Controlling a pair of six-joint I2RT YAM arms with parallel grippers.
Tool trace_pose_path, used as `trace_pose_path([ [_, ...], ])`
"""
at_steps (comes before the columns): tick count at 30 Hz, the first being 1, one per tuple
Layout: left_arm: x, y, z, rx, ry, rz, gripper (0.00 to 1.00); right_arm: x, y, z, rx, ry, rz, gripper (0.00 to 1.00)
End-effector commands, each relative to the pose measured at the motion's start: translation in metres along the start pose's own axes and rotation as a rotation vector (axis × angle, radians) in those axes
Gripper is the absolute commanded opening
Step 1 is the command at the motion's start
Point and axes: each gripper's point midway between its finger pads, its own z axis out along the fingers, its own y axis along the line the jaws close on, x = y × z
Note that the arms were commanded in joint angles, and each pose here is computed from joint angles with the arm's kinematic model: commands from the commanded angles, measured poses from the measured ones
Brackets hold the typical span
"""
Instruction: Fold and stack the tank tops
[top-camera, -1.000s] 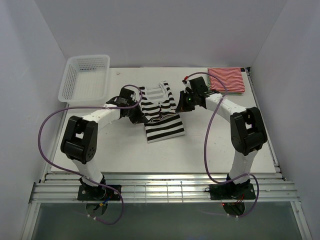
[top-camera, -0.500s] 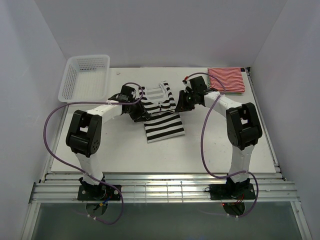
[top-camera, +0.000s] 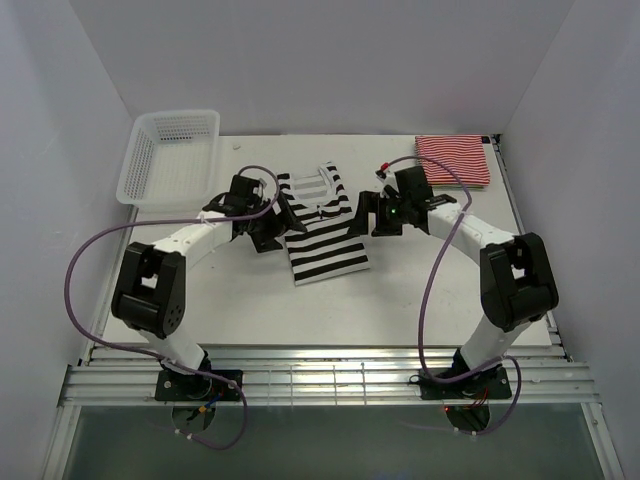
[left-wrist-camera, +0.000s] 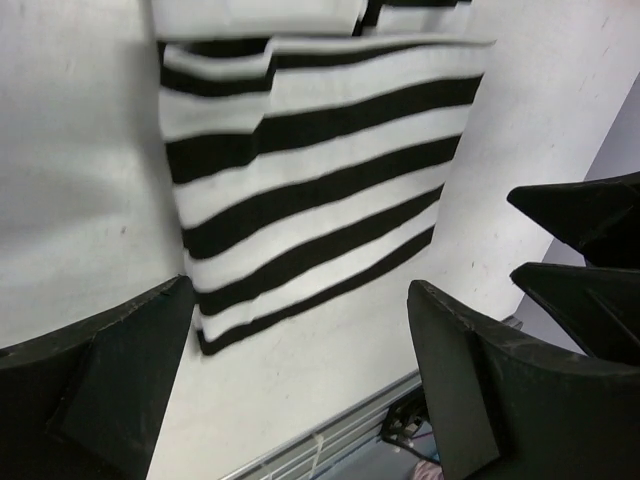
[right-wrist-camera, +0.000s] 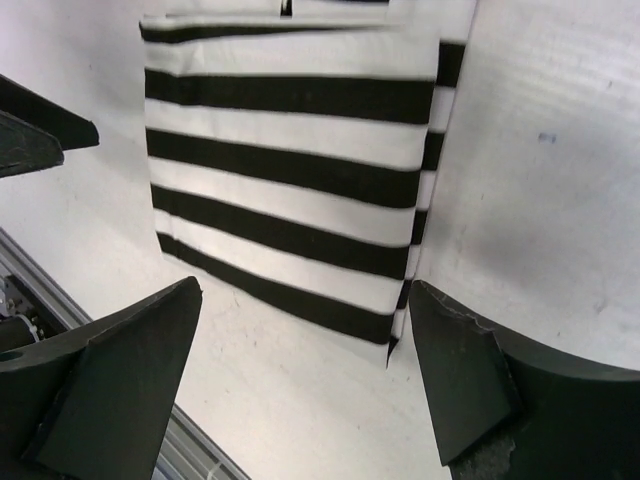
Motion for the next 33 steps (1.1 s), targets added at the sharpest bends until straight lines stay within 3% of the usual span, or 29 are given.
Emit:
trace_pose_path([
  [1,0.03,0.003,-0.021,0.022,0.035,0.001,0.98,0.027,0.002,-0.013,-0.031,0.016,-0.013,0.9],
  [7,0.085,0.032,-0.021,-0.037,0.122,-0.032,0.98,0.061,0.001,-0.016,-0.06,0.057,0.024,0.9],
  [13,0.108,0.046,-0.01,-0.088,0.171,-0.052,0.98,0.079,-0.017,-0.004,-0.01,0.095,0.079,0.93],
  [18,0.115,0.061,-0.002,-0.121,0.175,-0.076,0.82,0.091,-0.027,0.005,0.016,0.121,0.125,0.99],
  [22,0.119,0.067,0.008,-0.137,0.199,-0.084,0.64,0.098,-0.034,0.008,0.04,0.136,0.143,0.87],
  [33,0.12,0.085,0.021,-0.21,0.204,-0.108,0.32,0.114,-0.046,0.013,0.078,0.173,0.178,0.47],
])
